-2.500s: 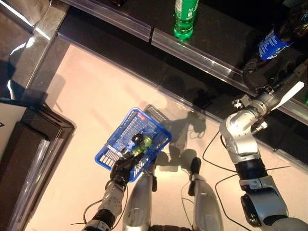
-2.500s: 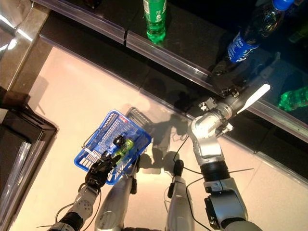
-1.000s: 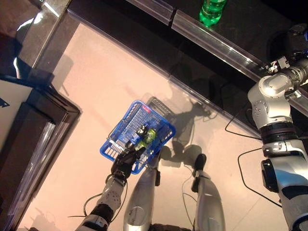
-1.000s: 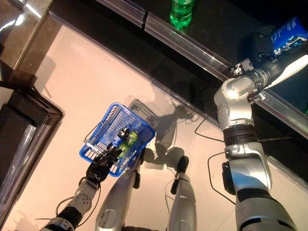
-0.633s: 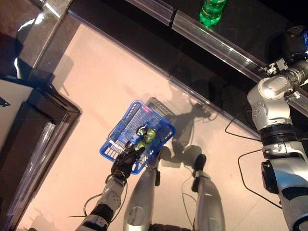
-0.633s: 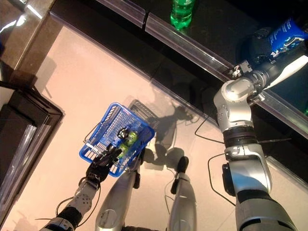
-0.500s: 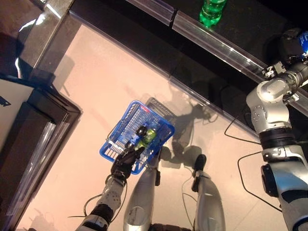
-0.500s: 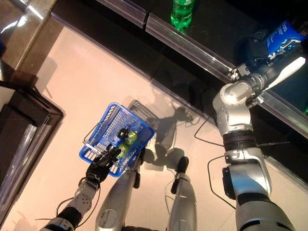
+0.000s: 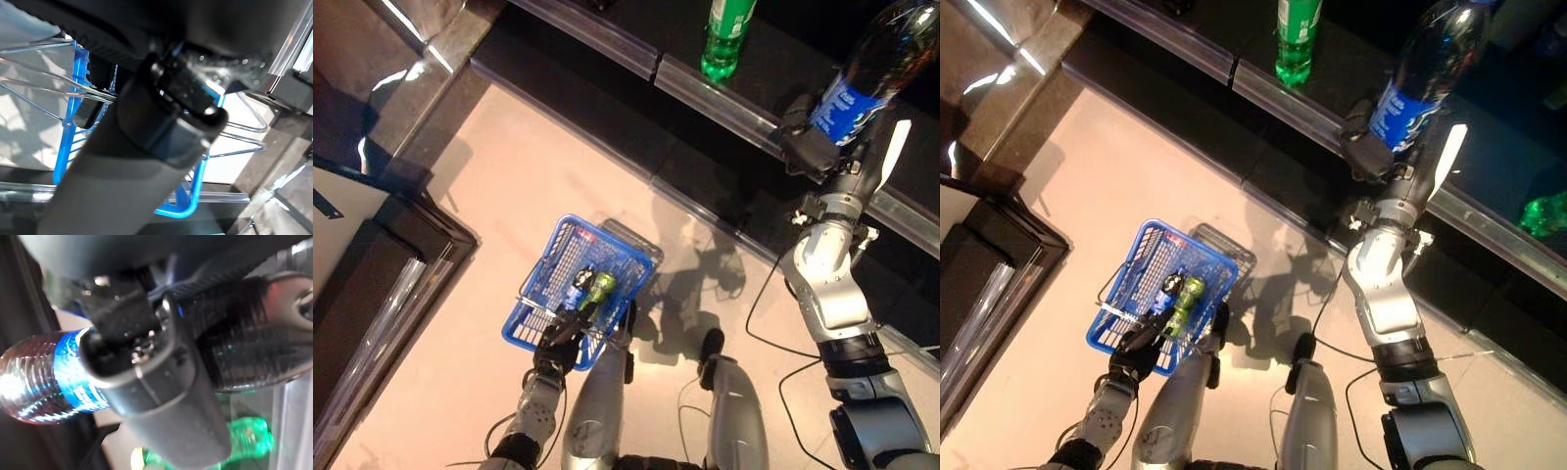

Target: Pick up the drink and place into the basket.

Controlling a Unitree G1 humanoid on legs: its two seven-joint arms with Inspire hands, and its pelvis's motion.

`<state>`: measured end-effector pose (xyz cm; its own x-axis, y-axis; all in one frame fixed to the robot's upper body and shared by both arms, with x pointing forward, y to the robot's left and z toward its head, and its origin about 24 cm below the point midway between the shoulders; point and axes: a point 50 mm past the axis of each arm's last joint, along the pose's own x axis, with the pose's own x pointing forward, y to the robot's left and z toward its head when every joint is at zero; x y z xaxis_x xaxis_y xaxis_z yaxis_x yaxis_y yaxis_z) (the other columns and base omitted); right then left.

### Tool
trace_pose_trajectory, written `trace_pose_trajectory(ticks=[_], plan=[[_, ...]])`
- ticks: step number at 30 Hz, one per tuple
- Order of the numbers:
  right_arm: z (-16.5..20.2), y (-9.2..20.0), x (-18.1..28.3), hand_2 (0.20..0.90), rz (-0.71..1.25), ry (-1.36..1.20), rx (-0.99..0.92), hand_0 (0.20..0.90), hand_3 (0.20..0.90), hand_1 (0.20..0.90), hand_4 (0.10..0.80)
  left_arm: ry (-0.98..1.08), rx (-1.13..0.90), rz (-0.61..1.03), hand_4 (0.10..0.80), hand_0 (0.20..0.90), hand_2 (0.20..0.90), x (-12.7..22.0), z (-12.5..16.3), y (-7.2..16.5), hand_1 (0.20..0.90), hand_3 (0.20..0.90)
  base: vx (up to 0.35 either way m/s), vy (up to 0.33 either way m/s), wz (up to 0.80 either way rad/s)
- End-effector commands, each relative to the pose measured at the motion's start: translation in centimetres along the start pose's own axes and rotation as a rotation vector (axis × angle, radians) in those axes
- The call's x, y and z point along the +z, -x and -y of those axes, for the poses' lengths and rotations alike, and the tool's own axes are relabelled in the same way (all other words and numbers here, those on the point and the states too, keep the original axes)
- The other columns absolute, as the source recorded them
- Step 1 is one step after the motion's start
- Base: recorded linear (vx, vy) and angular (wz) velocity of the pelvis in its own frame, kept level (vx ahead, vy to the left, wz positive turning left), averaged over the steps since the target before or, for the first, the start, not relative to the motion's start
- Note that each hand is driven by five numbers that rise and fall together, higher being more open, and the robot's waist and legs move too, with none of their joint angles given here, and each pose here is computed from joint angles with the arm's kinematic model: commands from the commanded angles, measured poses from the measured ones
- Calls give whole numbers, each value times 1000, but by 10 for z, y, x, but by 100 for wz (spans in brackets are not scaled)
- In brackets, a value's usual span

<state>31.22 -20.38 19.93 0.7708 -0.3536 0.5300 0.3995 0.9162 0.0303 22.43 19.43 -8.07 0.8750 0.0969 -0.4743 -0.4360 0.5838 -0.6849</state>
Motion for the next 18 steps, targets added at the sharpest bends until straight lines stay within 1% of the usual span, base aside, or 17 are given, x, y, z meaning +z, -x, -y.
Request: trace_pose_trajectory(ticks=[1,4,5,6,7,9,10,12,18], plan=[[9,-3,117,300,584,-225,108,300,200,300,100,-44,-275,232,100,300,300,46,20,17,300,200,58,5,2],[-2,13,109,300,525,-309,257,300,200,300,100,-38,-371,247,100,300,300,48,35,23,300,200,46,-2,-3],[-4,16,108,300,518,-322,280,300,200,300,100,-37,-386,250,100,300,300,49,39,24,300,200,15,-6,-5],[-12,25,104,300,486,-373,344,300,200,300,100,-42,-433,260,100,300,300,50,48,27,300,200,8,-5,-3],[-13,27,103,300,482,-378,354,300,200,300,100,-43,-440,260,100,300,300,51,50,27,300,200,13,-12,-3],[-22,37,99,300,449,-425,442,300,200,300,100,-42,-496,264,100,300,300,52,64,32,300,200,0,0,0],[-24,39,99,300,442,-434,459,300,200,300,100,-44,-507,266,100,300,300,52,65,32,300,200,0,0,0],[-33,50,95,300,405,-492,555,300,200,300,100,-60,-570,269,100,300,300,55,81,39,300,200,0,0,0],[-54,65,94,300,336,-579,709,300,200,300,100,-94,-680,237,100,300,300,54,100,51,300,200,19,-20,10]])
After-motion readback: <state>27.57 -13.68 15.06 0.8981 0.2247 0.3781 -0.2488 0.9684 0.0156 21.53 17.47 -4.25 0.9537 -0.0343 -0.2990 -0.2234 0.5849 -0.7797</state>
